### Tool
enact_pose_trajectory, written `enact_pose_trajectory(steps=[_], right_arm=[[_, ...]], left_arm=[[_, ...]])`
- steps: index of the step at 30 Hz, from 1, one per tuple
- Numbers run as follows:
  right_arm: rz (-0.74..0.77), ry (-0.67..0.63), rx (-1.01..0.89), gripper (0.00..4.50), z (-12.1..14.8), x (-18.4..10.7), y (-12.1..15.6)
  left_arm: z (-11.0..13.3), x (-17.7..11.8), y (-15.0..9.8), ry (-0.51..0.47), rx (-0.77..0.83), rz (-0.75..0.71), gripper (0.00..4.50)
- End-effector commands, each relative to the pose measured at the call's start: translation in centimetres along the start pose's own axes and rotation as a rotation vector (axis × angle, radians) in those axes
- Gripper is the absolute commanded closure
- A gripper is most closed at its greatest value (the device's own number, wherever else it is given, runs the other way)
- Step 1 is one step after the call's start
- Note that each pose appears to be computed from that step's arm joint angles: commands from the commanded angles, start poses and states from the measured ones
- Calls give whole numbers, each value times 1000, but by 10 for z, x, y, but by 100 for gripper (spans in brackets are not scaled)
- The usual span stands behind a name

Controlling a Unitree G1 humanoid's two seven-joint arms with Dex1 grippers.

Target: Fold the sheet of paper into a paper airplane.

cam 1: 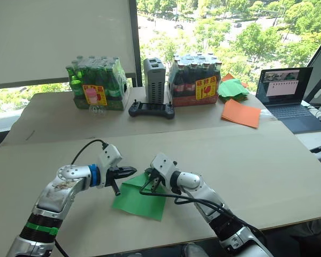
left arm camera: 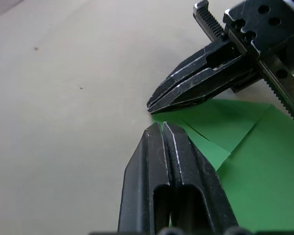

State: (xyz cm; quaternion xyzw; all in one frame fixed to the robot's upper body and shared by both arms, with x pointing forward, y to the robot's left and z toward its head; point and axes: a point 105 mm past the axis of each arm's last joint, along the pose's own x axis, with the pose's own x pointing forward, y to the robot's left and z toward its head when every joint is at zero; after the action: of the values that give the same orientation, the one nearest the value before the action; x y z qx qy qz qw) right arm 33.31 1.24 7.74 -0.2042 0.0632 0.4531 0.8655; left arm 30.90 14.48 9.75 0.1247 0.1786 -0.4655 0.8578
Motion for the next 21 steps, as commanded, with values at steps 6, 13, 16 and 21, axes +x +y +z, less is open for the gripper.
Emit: enact_pose_trajectory(steps=[6, 13, 16, 21], right_arm=[[7, 60, -20, 450, -15, -2, 3], [13, 62, -26, 450, -15, -2, 6], [14, 62, -26, 450, -15, -1, 8], [15, 62, -27, 450, -14, -1, 9]], left_arm=[[2, 17, 3, 32, 50, 42, 445], [-5, 23, 4, 66, 56, 47, 445], [-15, 24, 4, 104, 55, 48, 445], [-34, 20, 7, 161, 33, 60, 445]])
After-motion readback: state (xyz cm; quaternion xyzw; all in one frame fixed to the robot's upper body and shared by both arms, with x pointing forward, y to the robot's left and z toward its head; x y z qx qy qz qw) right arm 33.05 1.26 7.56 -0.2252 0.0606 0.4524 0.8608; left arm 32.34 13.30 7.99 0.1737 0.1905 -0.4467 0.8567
